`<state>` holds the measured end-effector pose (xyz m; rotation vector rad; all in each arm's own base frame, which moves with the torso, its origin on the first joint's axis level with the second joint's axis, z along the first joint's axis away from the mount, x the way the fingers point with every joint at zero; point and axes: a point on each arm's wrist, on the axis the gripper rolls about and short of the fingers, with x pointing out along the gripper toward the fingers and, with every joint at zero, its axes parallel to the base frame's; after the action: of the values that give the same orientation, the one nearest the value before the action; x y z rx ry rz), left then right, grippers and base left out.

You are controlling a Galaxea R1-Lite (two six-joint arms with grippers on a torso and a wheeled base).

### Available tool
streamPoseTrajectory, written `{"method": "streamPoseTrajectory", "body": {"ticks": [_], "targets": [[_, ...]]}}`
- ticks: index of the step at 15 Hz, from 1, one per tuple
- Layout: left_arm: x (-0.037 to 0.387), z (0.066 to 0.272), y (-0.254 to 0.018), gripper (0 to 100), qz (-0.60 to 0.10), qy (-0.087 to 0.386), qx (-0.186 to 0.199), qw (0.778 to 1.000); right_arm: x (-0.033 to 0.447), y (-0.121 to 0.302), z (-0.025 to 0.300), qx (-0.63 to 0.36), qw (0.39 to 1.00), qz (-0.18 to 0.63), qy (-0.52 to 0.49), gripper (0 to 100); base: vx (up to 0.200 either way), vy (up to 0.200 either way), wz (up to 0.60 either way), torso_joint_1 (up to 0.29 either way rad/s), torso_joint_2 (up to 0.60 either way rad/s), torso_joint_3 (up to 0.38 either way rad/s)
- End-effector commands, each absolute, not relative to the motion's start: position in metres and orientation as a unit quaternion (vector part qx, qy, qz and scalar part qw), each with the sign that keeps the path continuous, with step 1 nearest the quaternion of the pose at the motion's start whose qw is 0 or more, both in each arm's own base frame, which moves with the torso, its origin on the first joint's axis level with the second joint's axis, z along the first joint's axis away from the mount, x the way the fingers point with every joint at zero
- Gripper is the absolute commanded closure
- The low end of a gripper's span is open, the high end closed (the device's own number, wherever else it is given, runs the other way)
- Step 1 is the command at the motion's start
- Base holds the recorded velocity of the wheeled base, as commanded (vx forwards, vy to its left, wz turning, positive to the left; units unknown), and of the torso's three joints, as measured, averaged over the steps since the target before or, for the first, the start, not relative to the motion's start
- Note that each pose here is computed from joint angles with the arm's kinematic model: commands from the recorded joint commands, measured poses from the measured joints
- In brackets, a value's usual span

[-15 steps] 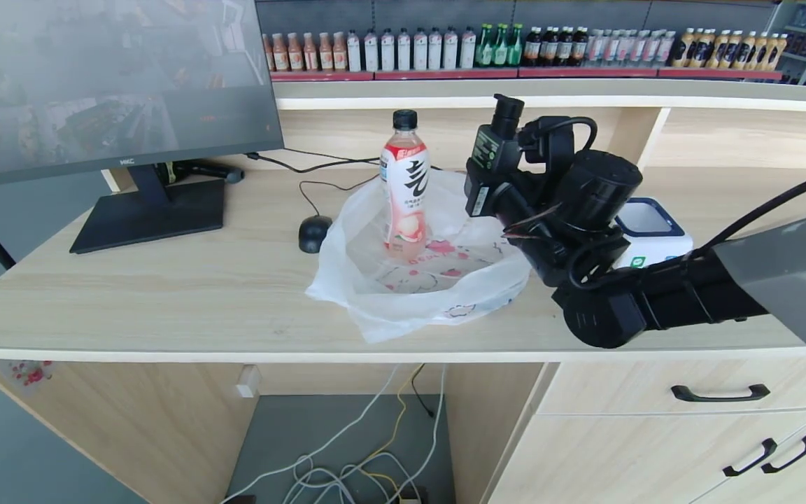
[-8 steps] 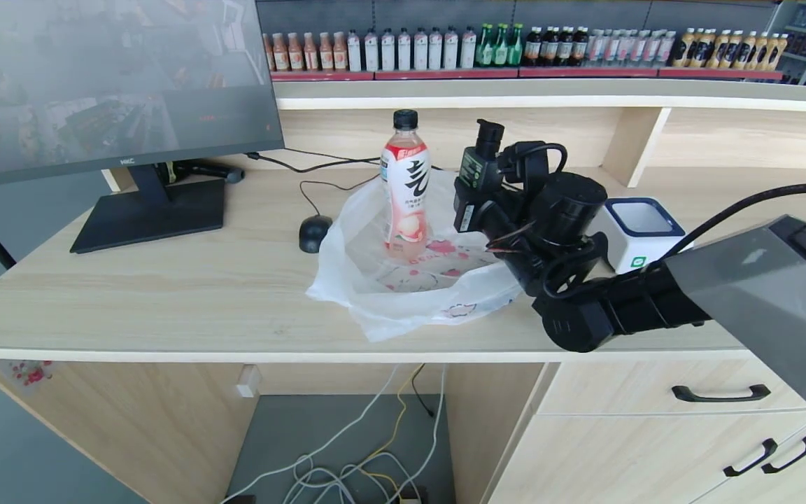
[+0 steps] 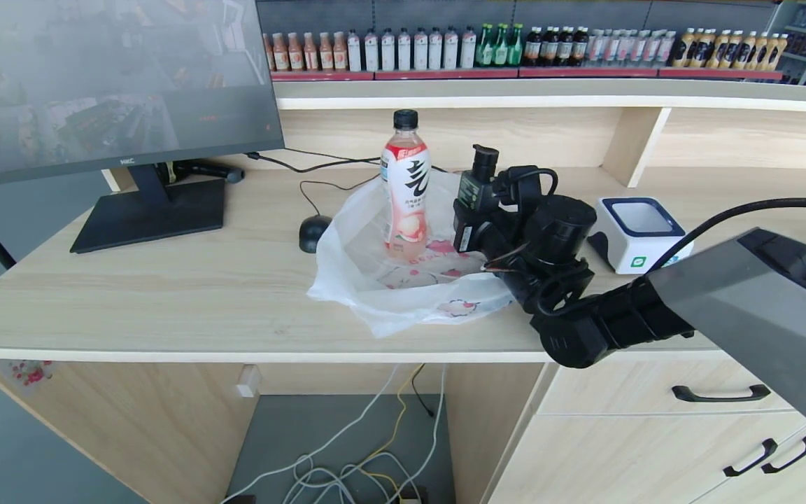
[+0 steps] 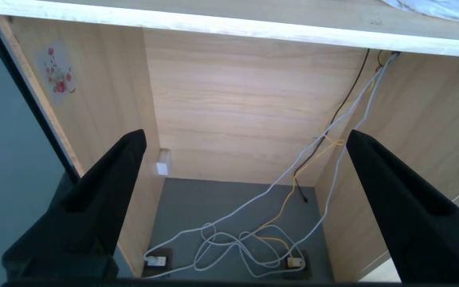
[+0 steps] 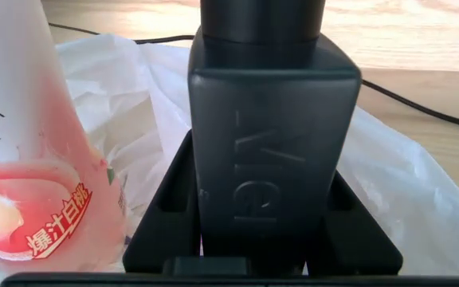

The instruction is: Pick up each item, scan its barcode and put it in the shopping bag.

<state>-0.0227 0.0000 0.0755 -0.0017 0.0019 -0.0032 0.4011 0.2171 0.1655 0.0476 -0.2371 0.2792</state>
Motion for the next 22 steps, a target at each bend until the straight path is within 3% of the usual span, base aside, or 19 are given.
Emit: {"method": "streamPoseTrajectory", "body": {"ticks": [1,16,17,22], "targets": [[-0.023,0.076,0.000,0,-0.002,0.001,-0.002,1.000,0.400,0.216,0.162,0.021,0.984,0.140,-0.111,100,0.000,0.000,0.00,0.000,0.00,0.000],[-0.023,0.076,0.000,0,-0.002,0.001,-0.002,1.000,0.399,0.211,0.140,0.008,0.983,0.158,-0.091,100,0.000,0.000,0.00,0.000,0.00,0.000],[-0.023,0.076,0.000,0,-0.002,0.001,-0.001,1.000,0.399,0.211,0.138,0.009,0.983,0.158,-0.093,0,0.000,0.000,0.00,0.000,0.00,0.000],[-0.023,0.076,0.000,0,-0.002,0.001,-0.002,1.000,0.389,0.204,0.143,0.015,0.982,0.157,-0.107,0,0.000,0.000,0.00,0.000,0.00,0.000]]}}
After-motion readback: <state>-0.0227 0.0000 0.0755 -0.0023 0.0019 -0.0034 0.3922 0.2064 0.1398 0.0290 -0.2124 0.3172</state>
